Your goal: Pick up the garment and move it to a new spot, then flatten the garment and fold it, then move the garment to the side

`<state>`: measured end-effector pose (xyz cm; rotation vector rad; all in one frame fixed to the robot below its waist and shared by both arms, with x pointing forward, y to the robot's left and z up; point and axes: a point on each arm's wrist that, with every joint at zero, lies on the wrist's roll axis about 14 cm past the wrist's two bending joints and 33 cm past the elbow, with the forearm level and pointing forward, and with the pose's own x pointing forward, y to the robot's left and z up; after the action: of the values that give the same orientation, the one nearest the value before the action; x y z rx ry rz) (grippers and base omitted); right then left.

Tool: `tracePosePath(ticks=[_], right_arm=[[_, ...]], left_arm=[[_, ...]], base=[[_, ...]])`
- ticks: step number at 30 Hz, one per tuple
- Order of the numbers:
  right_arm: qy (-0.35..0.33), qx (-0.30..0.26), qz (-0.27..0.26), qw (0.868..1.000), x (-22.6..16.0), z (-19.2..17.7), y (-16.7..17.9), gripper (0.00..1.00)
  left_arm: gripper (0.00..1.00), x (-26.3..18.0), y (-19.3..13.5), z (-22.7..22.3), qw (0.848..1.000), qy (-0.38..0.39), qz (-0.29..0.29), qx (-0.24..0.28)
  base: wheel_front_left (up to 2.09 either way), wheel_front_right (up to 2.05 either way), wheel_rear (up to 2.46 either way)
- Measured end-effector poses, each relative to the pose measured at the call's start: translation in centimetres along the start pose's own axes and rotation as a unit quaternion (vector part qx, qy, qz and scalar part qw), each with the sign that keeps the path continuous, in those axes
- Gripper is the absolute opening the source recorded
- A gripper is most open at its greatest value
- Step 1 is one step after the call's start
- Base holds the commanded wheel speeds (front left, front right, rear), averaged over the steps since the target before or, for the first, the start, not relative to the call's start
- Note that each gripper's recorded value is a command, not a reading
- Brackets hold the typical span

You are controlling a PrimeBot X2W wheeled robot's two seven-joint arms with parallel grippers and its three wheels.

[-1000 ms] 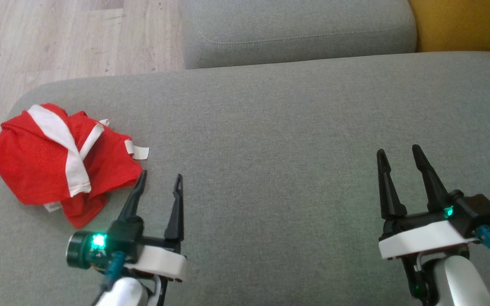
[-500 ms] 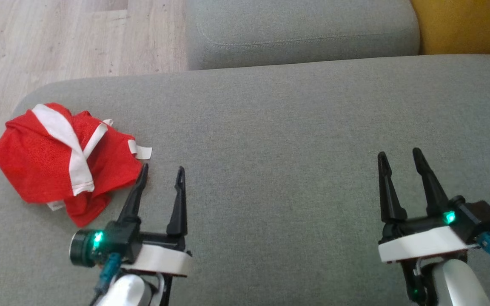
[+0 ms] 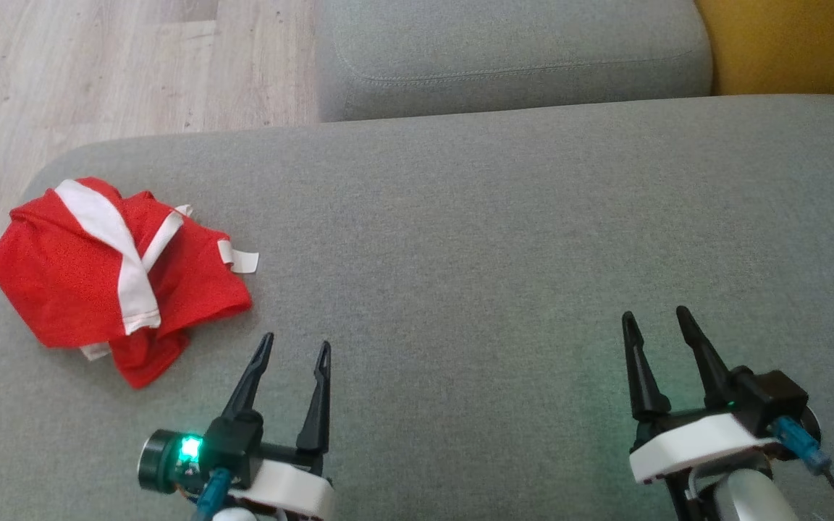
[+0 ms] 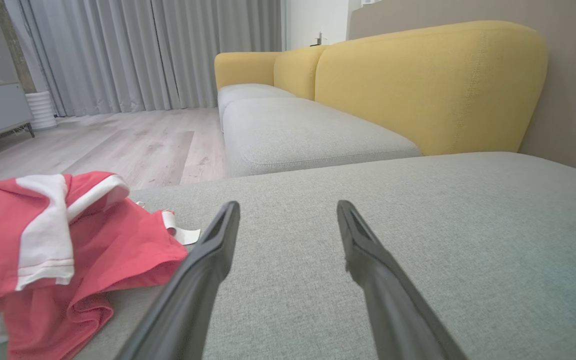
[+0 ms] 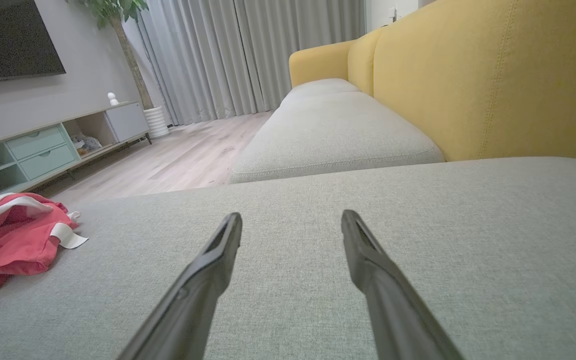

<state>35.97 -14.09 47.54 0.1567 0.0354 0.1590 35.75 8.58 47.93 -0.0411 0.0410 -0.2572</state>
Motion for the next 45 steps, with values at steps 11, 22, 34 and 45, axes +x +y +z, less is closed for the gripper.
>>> tracePosePath(ticks=[11,22,34,45], right_arm=[[0.001,-0.013,0.005,1.0,0.0,-0.1,0.2,1.0],[-0.003,-0.007,0.062,0.998,1.1,0.1,3.9,1.0],[0.004,-0.003,0.18,0.984,1.8,-0.2,11.7,1.0],[0.016,0.003,0.248,0.969,1.4,-0.8,16.2,1.0]], left_arm=[[1.0,0.3,0.2,0.6,1.0,-0.016,0.001,0.011],[1.0,-1.1,3.4,1.3,0.998,-0.028,0.054,-0.001],[1.0,-6.6,9.2,0.0,0.986,-0.017,0.164,-0.002],[1.0,-10.8,11.9,-0.5,0.974,-0.016,0.227,-0.003]], base=[[0.0,0.0,0.0],[0.0,0.0,0.0],[0.0,0.0,0.0],[0.0,0.0,0.0]])
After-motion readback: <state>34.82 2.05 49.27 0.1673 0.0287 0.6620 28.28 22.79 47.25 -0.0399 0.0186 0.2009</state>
